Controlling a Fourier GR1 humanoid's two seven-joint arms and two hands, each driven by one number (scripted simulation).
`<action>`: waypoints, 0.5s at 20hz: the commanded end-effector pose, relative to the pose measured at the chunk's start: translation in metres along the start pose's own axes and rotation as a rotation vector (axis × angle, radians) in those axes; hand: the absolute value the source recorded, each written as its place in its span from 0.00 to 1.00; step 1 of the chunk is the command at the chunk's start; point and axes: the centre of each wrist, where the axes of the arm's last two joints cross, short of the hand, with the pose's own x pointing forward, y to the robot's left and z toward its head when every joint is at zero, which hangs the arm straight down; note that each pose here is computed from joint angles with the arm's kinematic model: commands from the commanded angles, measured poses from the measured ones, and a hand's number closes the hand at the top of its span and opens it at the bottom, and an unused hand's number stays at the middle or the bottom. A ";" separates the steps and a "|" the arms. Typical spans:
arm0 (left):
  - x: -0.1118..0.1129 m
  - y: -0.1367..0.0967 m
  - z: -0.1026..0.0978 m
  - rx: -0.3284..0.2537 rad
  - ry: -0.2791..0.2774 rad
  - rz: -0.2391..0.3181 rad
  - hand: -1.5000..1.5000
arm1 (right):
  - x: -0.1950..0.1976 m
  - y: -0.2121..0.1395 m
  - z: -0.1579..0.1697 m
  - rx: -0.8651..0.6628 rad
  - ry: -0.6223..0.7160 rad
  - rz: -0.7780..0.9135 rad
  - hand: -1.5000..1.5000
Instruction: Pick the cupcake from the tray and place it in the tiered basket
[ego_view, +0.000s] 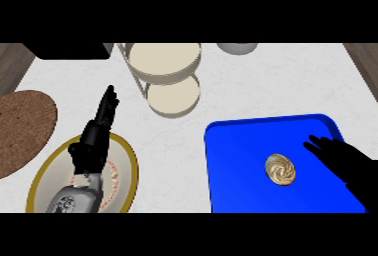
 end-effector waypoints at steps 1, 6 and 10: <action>-0.005 -0.016 0.011 -0.022 -0.003 0.004 0.50 | -0.025 0.004 -0.016 -0.016 0.033 -0.031 0.00; 0.001 0.001 0.006 -0.005 0.005 -0.004 0.50 | -0.016 0.006 -0.038 0.048 0.025 -0.063 0.00; 0.001 0.020 0.012 0.004 0.006 0.000 0.50 | -0.021 0.028 -0.029 0.050 0.004 -0.052 0.00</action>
